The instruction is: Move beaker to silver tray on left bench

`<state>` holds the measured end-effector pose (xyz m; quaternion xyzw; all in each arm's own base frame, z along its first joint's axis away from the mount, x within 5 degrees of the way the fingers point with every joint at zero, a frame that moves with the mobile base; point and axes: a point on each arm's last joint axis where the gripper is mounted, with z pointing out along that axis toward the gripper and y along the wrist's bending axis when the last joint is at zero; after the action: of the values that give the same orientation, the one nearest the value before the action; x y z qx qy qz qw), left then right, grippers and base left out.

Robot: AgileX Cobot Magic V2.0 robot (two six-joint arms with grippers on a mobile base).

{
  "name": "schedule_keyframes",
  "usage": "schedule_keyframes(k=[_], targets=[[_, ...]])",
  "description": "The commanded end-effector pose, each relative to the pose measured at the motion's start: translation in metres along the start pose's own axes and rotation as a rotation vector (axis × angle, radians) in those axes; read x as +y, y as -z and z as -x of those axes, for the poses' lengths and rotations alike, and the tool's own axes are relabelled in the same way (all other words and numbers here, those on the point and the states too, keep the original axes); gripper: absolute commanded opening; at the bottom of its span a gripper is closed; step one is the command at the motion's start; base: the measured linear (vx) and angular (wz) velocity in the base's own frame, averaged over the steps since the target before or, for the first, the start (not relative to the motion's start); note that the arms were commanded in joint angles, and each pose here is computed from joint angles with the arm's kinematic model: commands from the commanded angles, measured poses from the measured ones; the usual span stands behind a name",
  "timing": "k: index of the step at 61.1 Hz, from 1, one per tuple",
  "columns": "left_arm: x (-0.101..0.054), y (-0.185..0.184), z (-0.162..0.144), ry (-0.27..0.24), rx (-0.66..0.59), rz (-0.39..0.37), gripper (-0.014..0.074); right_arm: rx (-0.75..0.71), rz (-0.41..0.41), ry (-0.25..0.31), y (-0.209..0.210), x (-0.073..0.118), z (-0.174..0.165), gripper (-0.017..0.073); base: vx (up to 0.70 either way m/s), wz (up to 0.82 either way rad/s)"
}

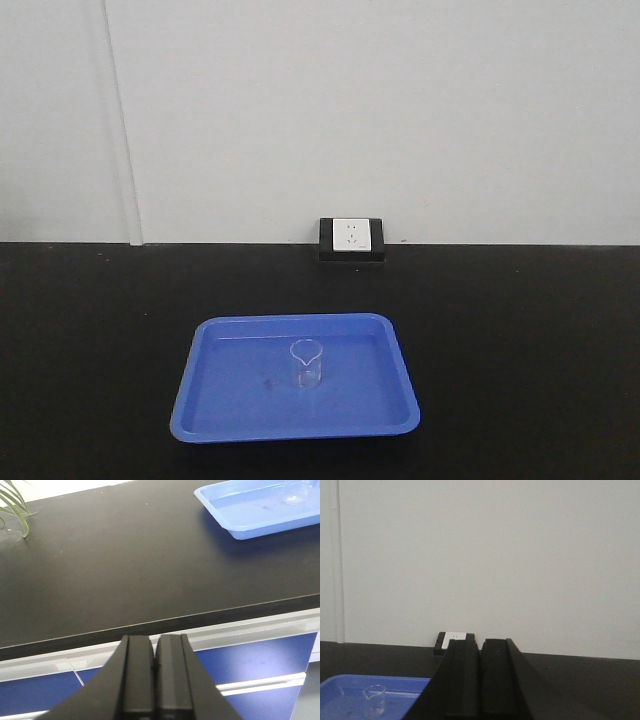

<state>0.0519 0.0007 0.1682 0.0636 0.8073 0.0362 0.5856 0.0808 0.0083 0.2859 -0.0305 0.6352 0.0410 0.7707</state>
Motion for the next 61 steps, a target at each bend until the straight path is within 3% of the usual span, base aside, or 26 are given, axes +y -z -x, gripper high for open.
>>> schedule_keyframes(k=[1,16,28,40,53,61], targets=[[-0.001,-0.002,0.002,0.003,-0.071,-0.004,0.0001,-0.049,0.009,0.074,-0.037,0.001,0.030,-0.0011,0.00,0.00],[-0.001,-0.002,0.002,0.003,-0.071,-0.004,0.0001,0.002,0.030,0.063,-0.127,0.001,0.014,-0.0011,0.00,0.00],[-0.001,-0.002,0.002,0.003,-0.071,-0.004,0.0001,-0.027,0.059,0.067,-0.155,0.003,-0.013,-0.0003,0.00,0.00],[-0.001,-0.002,0.002,0.003,-0.071,-0.004,0.0001,0.037,0.164,0.113,-0.165,0.012,-0.038,0.0068,0.00,0.00],[-0.001,-0.002,0.002,0.003,-0.071,-0.004,0.0001,0.125,0.272,0.084,-0.172,0.021,-0.064,0.0273,0.00,0.00],[-0.001,-0.002,0.002,0.003,-0.071,-0.004,0.0001,0.089,0.360,0.042,-0.180,0.029,-0.084,0.0506,0.00,0.00]])
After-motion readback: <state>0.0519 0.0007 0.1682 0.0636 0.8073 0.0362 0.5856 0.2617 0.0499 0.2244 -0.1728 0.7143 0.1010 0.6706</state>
